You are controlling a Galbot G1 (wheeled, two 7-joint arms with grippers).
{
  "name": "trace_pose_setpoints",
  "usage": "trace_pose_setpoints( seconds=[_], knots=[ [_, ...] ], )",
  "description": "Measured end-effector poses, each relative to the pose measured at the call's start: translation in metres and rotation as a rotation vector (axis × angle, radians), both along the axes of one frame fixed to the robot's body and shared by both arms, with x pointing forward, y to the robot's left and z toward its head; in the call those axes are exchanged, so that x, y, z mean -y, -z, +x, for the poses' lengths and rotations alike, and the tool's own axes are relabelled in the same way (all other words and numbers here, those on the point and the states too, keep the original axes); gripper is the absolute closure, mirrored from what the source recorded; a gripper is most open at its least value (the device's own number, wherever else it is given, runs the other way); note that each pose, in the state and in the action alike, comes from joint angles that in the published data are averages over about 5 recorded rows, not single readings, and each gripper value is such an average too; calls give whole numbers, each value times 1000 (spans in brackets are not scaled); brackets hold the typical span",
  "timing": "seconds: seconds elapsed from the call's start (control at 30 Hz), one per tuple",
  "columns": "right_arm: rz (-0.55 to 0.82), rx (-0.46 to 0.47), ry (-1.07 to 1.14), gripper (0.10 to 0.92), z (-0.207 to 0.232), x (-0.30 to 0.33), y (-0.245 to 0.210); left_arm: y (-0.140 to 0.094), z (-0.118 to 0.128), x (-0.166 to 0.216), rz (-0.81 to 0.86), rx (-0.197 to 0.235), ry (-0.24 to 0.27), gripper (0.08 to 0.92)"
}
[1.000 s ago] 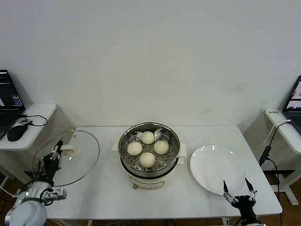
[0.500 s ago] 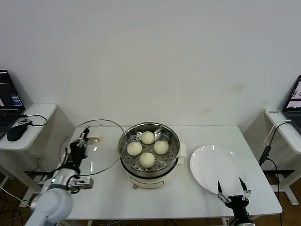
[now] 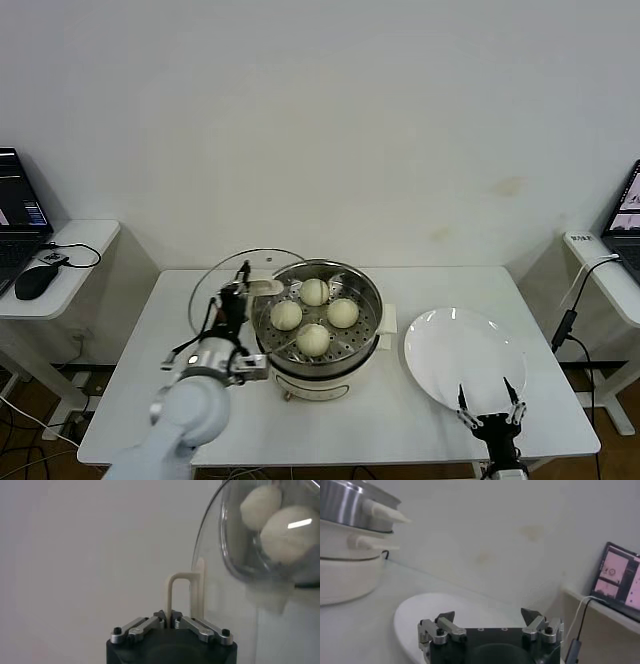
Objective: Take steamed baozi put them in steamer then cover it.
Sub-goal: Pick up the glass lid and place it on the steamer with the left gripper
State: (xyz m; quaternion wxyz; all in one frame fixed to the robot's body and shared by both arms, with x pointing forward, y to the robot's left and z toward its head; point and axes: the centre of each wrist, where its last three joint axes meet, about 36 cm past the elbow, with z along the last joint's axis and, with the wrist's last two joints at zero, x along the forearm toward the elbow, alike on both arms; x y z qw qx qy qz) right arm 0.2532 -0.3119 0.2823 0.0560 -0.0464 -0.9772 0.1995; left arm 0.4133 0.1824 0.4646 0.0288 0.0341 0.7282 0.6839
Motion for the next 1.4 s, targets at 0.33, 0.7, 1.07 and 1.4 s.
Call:
trace_pose_setpoints(
  seconds=[0.33, 0.7, 1.07, 1.4],
  knots=[
    [-16, -20, 2, 200, -2, -4, 7, 3, 12, 55, -3, -4, 31, 857],
    [-20, -27, -2, 200, -3, -9, 10, 16, 13, 88, -2, -22, 52, 857],
    [-18, -30, -9, 200, -4, -12, 12, 26, 10, 100, 12, -37, 61, 857],
    [-15, -37, -13, 200, -7, -15, 13, 33, 13, 106, 19, -44, 63, 857]
  ],
)
